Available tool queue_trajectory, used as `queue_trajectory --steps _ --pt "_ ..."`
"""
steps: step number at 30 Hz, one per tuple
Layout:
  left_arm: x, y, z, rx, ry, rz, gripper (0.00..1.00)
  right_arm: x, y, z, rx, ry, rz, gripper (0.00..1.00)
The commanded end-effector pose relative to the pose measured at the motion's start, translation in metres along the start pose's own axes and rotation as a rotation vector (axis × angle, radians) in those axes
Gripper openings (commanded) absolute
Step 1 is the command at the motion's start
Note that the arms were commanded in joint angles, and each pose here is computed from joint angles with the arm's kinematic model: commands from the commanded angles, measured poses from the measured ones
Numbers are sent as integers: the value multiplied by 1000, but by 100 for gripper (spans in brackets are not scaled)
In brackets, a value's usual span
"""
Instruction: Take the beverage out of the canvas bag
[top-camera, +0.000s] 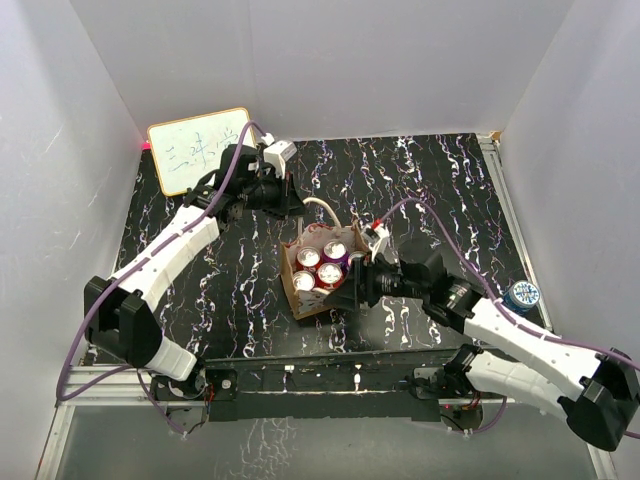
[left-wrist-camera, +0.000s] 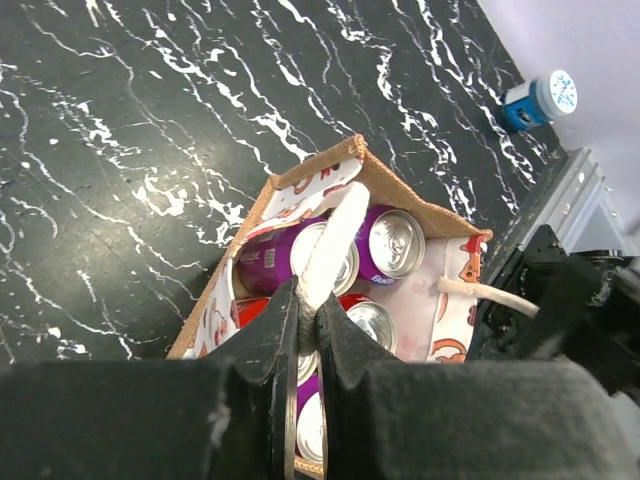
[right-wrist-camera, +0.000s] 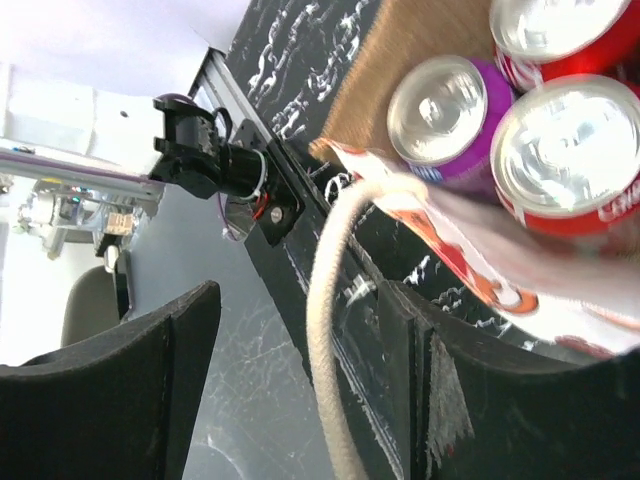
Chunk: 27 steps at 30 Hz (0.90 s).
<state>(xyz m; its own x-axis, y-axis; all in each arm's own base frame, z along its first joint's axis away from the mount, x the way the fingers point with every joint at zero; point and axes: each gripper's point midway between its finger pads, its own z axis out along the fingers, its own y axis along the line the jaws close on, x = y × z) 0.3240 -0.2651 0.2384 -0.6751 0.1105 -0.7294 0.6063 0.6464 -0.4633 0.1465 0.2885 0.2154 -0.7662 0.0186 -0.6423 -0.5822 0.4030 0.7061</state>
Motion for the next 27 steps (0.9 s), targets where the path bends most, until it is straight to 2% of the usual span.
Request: queue_trajectory --steps 1,6,11,16,19,27 --pt "-29 -34 -16 156 -150 85 0 20 -18 1 25 -27 129 68" --pt "-17 -34 -10 193 -138 89 0 53 -51 3 93 -14 237 68" --pt "-4 -27 -9 177 -152 106 0 70 -75 5 177 16 252 68" --pt "8 -20 -4 160 -132 103 0 71 -99 6 309 40 213 68" --pt "7 -21 -13 141 -162 132 0 63 -108 4 399 66 174 68" --pt "10 -29 -14 145 -174 156 0 26 -83 -28 482 63 57 74"
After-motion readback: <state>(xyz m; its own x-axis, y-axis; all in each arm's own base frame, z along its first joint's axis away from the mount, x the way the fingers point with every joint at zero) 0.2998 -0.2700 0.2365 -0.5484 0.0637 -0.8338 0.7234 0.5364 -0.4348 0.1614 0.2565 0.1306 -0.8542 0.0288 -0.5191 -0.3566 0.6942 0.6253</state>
